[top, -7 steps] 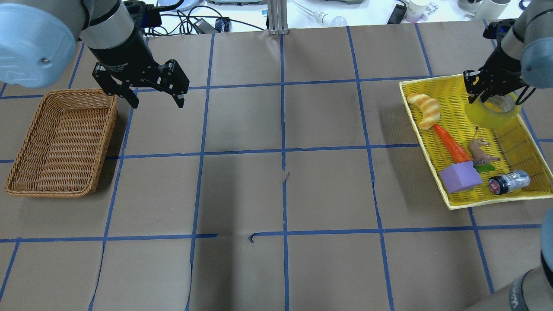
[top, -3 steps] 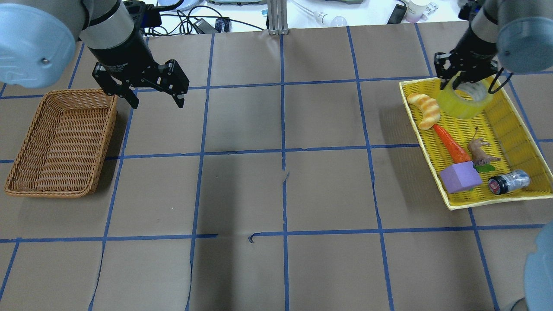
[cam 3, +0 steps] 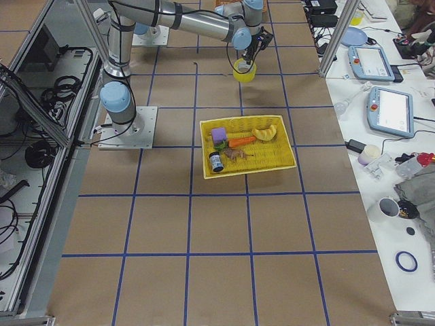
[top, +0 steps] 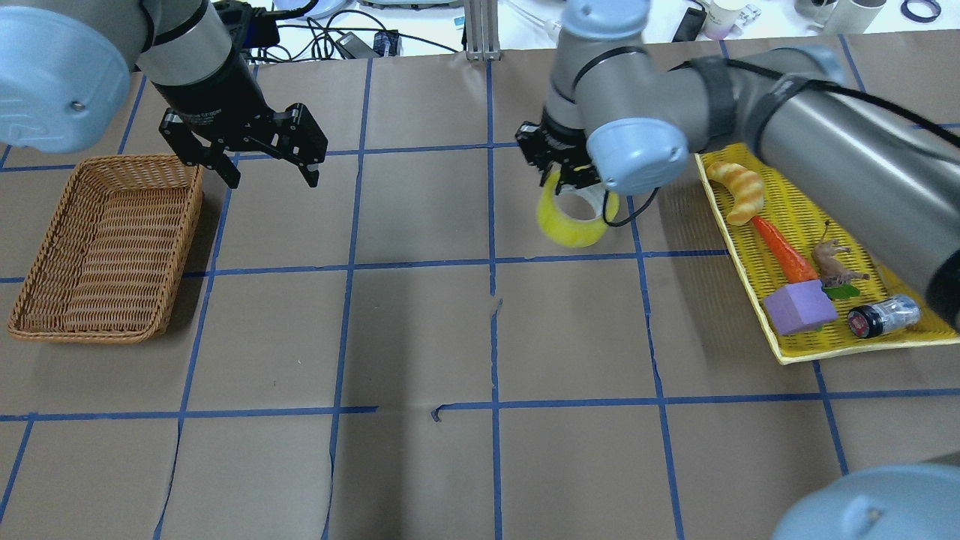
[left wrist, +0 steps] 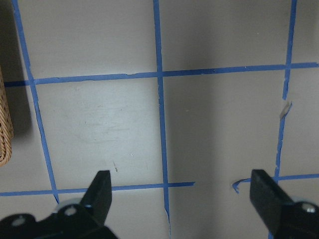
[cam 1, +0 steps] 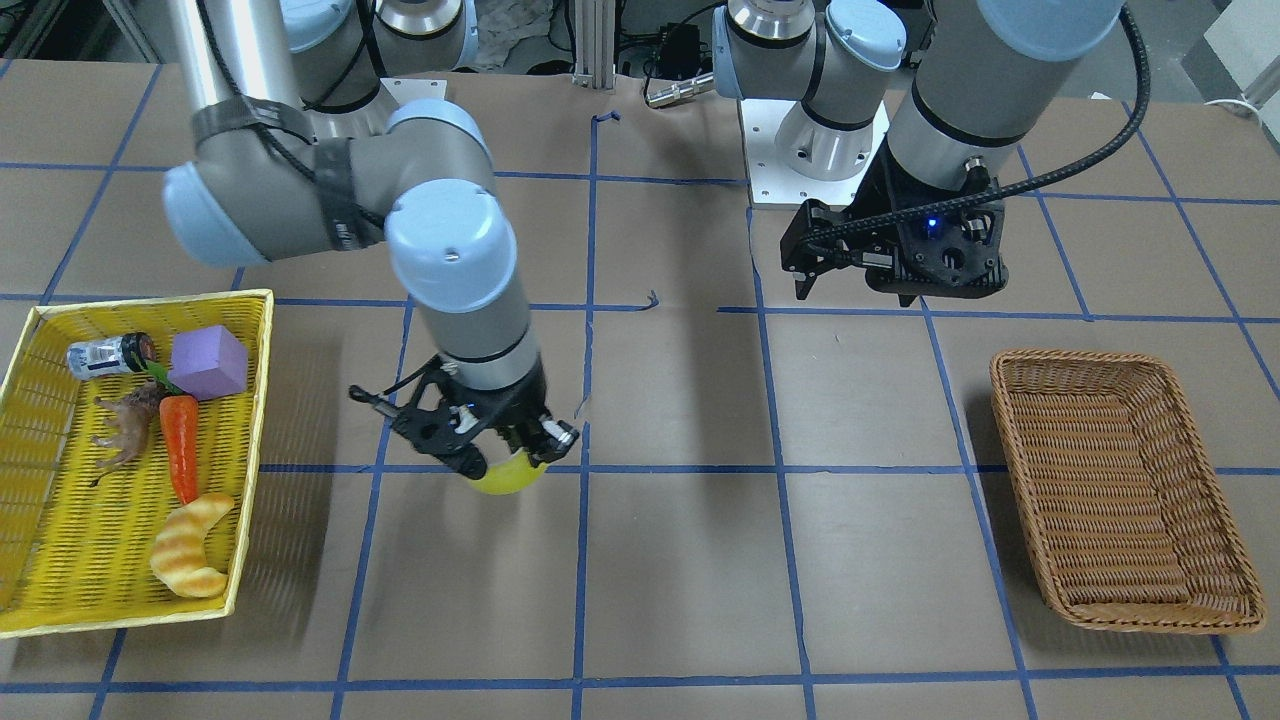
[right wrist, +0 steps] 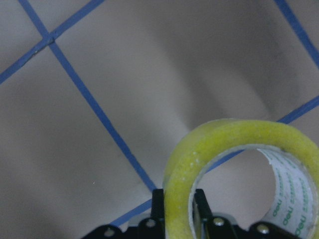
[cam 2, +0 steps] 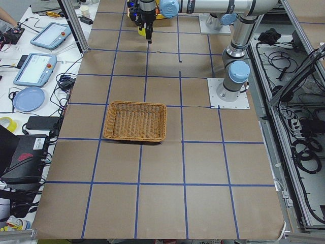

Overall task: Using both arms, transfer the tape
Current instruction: 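Carry the tape roll with the right gripper to the table center, then set the tape roll down and open the right gripper, withdrawing it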

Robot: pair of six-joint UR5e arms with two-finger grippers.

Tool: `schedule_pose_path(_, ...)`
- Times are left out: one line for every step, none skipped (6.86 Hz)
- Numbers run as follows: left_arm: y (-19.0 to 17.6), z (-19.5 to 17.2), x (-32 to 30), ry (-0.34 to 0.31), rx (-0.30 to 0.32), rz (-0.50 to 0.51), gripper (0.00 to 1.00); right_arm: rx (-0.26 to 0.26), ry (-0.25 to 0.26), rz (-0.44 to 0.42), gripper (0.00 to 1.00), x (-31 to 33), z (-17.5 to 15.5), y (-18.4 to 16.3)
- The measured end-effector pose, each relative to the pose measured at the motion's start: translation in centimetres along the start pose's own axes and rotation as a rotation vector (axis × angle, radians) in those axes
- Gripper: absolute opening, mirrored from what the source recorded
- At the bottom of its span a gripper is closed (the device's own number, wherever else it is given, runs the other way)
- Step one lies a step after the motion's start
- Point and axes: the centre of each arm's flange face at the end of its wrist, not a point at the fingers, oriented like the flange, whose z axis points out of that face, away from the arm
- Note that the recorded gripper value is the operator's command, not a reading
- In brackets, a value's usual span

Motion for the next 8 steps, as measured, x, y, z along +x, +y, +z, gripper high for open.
schedule_pose_path(0.0,0.0,-0.1,0.000,0.000,-0.002,1.00,-0.015,0.011,0.028,0.00,-2.3,2.2,4.7)
schedule_pose_path(-0.1,0.0,-0.2,0.001,0.000,-0.004,1.00,-0.022,0.013,0.044,0.00,-4.0,4.1,8.4)
schedule_pose_path(-0.1,0.0,-0.4,0.001,0.000,-0.006,1.00,-0.035,0.023,0.053,0.17,-4.9,5.8,10.9)
schedule_pose_path(-0.1,0.1,-0.5,0.001,-0.002,-0.008,1.00,-0.051,0.031,0.056,0.53,-5.4,6.9,12.5)
schedule_pose_path(-0.1,0.2,-0.5,0.002,-0.005,-0.008,1.00,-0.056,0.029,0.060,0.59,-5.6,7.0,13.2)
schedule_pose_path(0.0,0.3,-0.5,0.002,-0.007,-0.009,1.00,-0.049,0.014,0.044,0.65,-5.6,5.8,13.3)
schedule_pose_path(0.0,0.4,-0.5,0.002,-0.009,-0.009,1.00,-0.037,-0.007,0.006,0.69,-5.2,3.6,12.5)
schedule_pose_path(0.1,0.6,-0.5,0.002,-0.013,-0.009,1.00,-0.021,-0.025,-0.034,0.77,-4.0,0.7,9.7)
